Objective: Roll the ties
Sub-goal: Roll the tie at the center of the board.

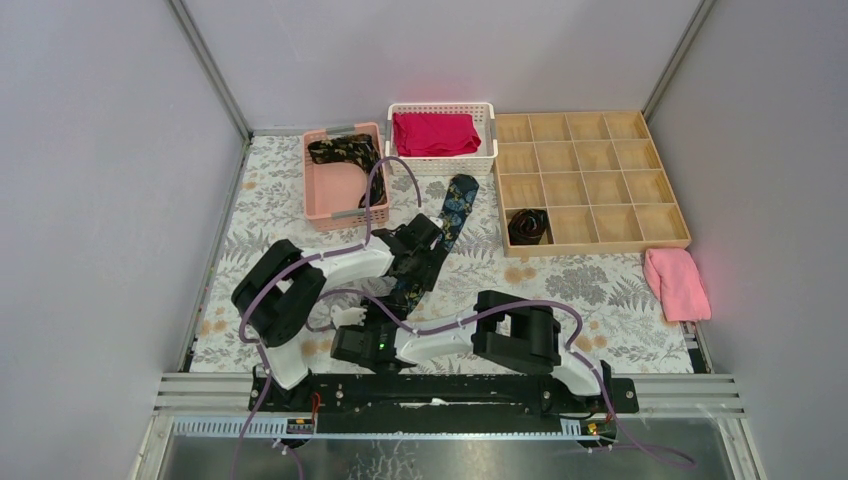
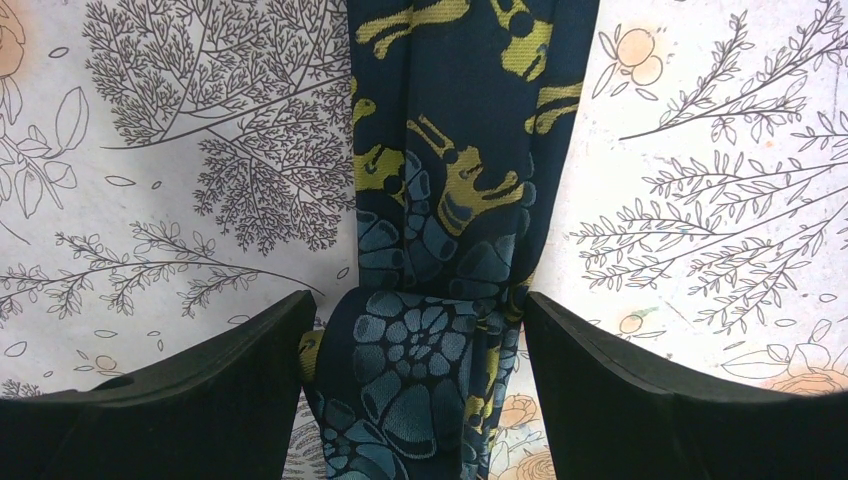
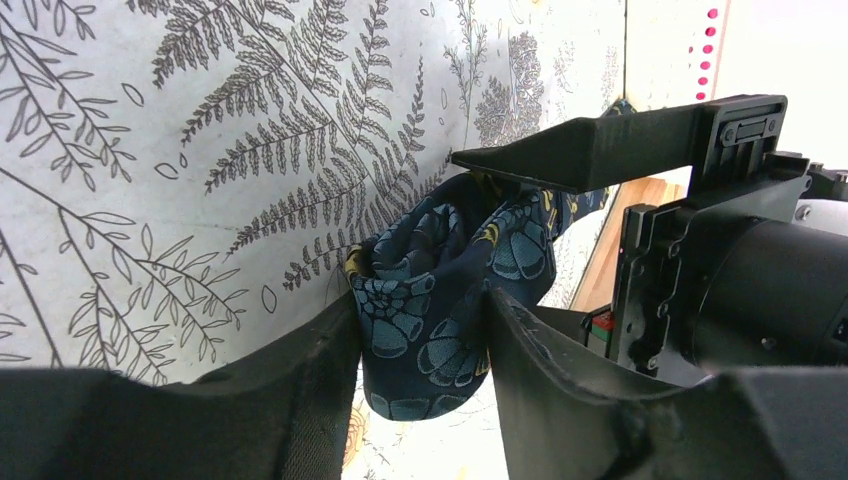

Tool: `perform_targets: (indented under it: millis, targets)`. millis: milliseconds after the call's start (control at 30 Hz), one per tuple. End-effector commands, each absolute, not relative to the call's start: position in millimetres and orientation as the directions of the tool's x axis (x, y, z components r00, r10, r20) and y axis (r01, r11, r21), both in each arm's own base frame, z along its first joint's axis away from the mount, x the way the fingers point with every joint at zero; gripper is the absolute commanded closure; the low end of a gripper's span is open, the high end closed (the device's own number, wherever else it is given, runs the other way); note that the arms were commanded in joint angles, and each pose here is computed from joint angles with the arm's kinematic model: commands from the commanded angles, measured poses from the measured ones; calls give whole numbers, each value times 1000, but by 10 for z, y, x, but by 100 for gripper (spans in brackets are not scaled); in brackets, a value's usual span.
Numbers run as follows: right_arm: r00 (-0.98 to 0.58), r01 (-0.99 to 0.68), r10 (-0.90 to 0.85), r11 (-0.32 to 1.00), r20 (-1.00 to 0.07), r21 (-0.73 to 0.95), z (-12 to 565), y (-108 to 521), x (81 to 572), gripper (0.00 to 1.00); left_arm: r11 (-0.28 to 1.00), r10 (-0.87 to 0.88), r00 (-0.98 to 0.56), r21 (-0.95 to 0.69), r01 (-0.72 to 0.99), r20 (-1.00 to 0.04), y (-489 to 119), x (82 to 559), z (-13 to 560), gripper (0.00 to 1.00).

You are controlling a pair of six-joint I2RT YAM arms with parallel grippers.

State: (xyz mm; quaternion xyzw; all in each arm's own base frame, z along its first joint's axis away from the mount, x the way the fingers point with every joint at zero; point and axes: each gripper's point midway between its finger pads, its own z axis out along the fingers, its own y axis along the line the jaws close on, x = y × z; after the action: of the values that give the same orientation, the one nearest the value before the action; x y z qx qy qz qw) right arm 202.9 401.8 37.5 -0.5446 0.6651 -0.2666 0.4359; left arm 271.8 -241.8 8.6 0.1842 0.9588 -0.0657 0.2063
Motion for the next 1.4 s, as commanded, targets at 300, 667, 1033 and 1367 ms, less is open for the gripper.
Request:
perform_targets:
  millis: [300,667,1033,1367]
  targets:
    - [-98,-593,-929,342,-356,-729,270,4010,2049,82,949,268,-882,-52,311,-387,-2250,2682,101,17]
    - [-203,-726,-840,475,-504,-498,380,4136,1960,91,997,-72,-607,-55,-46,-791,-1763,3581,1880,13]
    - [-398,-806,-681,579,-615,-119,597,4187,1993,93,944,-305,-404,-218,-246,-862,-1130,3163,2582,21]
    - [-645,-753,-485,531,-591,387,950,4121,2224,93,920,-390,-351,-375,-114,-851,-1097,2703,2623,56]
